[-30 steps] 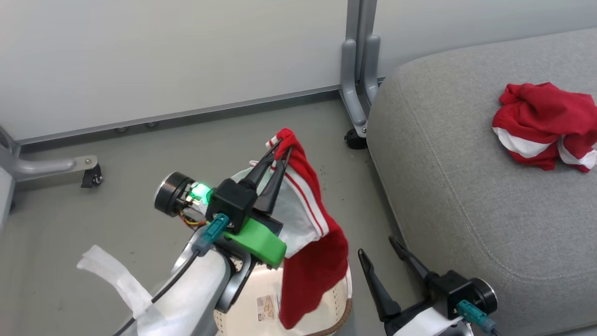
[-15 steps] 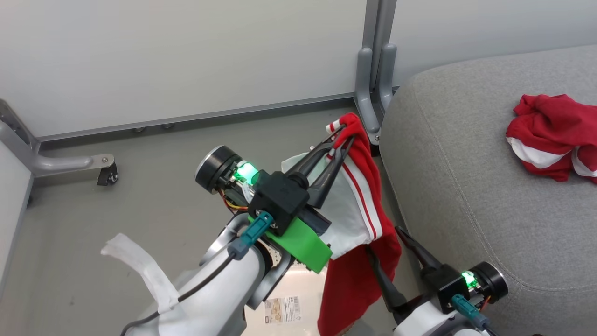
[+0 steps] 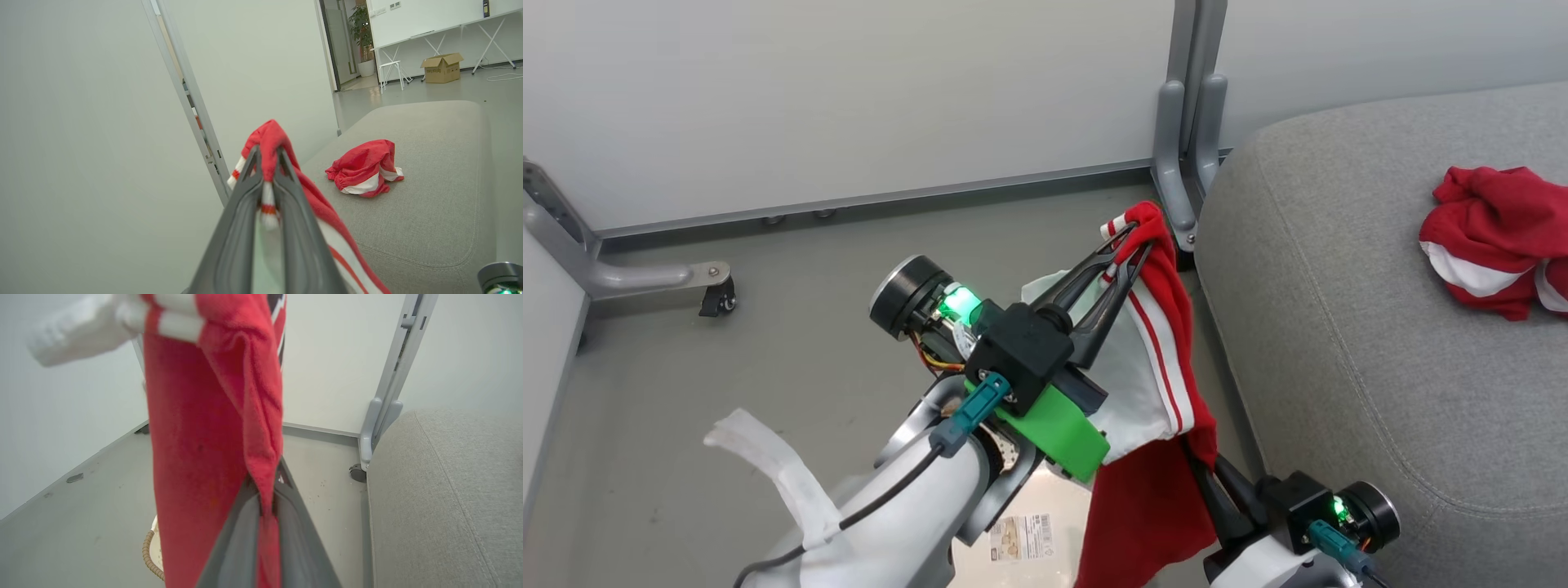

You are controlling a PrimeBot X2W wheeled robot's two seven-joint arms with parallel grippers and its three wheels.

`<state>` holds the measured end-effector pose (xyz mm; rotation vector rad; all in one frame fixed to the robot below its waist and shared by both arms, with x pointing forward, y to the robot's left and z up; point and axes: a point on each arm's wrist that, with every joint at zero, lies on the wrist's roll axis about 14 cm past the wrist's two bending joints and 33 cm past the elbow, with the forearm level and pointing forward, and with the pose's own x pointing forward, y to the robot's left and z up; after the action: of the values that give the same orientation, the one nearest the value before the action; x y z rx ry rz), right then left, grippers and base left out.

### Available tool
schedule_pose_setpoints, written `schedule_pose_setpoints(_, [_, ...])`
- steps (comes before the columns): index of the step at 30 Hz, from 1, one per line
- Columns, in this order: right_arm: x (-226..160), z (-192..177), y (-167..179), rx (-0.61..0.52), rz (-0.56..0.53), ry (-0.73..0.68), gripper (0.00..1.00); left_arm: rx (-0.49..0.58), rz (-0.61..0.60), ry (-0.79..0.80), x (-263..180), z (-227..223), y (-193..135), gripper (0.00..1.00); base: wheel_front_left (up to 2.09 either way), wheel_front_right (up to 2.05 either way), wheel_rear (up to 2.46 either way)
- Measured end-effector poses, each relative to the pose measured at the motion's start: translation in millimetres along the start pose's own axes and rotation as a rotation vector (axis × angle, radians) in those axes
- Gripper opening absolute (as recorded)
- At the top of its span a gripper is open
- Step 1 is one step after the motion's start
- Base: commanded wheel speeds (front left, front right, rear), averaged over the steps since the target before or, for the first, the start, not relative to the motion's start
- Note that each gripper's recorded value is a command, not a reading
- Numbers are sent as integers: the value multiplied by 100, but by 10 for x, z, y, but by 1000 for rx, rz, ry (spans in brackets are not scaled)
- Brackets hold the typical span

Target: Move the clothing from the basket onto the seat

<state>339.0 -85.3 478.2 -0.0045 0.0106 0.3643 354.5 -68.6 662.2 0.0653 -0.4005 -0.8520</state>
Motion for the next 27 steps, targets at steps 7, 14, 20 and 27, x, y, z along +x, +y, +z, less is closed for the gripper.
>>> schedule_pose_setpoints(7, [11, -38, -12, 34, -4, 9, 0, -18, 18, 55, -27, -231, 68, 0, 0, 0, 0])
schedule_pose_setpoints(14, [21, -8, -34, 65, -14, -3, 0, -41, 43, 97, -40, -389, 122, 100, 0, 0, 0])
schedule_pose_setpoints(20, [31, 72, -47, 89, -21, -31, 0, -51, 56, 123, -65, -480, 142, 100, 0, 0, 0])
schedule_pose_setpoints(27, [30, 119, -60, 98, -27, -47, 0, -66, 61, 139, -74, -536, 145, 100, 0, 0, 0])
